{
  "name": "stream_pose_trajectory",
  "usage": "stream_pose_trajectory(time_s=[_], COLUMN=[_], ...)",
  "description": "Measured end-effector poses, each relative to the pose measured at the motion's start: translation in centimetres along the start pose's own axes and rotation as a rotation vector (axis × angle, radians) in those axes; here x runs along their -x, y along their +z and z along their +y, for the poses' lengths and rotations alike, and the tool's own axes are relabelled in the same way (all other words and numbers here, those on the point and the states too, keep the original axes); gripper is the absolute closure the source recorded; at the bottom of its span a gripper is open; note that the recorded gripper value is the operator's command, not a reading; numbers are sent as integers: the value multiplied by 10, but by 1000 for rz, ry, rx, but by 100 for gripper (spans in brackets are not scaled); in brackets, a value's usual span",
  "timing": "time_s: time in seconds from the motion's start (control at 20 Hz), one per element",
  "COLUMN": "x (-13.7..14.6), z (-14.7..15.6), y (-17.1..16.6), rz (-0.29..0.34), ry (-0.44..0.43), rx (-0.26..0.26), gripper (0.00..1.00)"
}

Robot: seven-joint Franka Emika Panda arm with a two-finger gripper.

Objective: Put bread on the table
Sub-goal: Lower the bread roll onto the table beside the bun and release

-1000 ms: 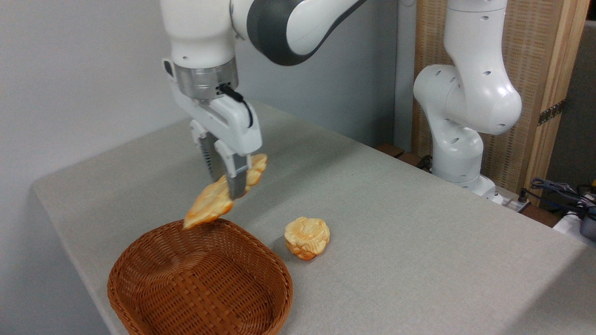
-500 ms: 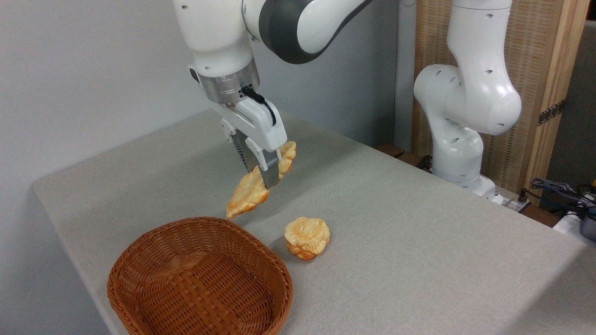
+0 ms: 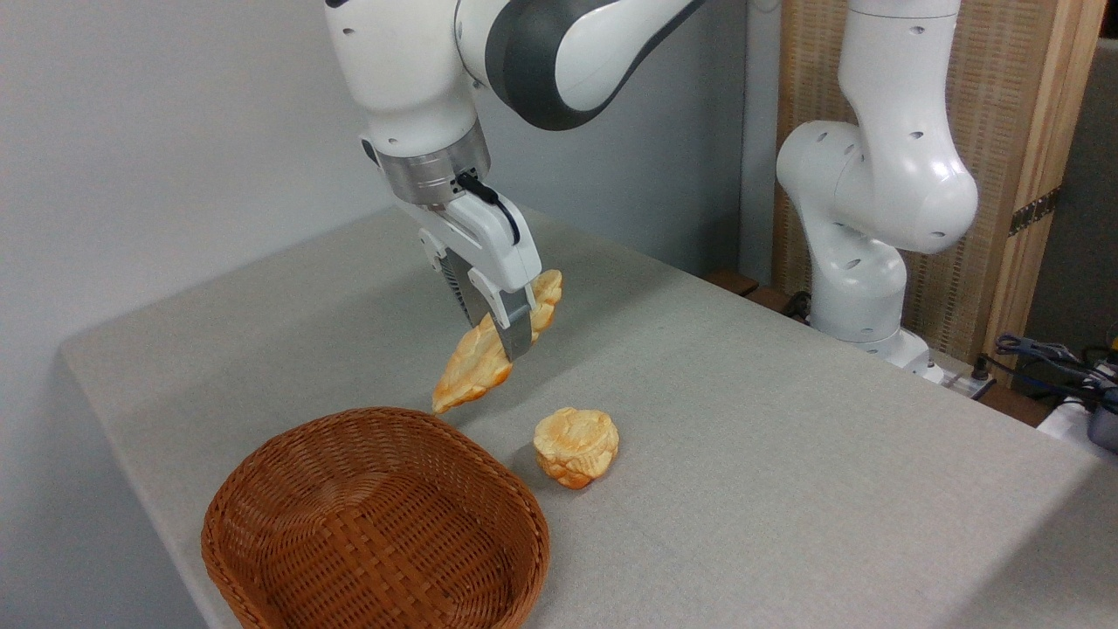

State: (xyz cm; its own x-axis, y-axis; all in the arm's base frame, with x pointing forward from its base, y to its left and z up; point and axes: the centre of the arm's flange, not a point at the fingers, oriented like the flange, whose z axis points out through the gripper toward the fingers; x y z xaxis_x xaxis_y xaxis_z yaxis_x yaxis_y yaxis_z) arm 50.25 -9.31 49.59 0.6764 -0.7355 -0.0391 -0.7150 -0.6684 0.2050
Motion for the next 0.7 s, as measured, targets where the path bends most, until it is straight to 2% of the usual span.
stream_pose_trajectory(time_s=[0.7], x=[-4], z=[2], y=[3], rz=[-13], ry=[17], rx=[-18], gripper=[0])
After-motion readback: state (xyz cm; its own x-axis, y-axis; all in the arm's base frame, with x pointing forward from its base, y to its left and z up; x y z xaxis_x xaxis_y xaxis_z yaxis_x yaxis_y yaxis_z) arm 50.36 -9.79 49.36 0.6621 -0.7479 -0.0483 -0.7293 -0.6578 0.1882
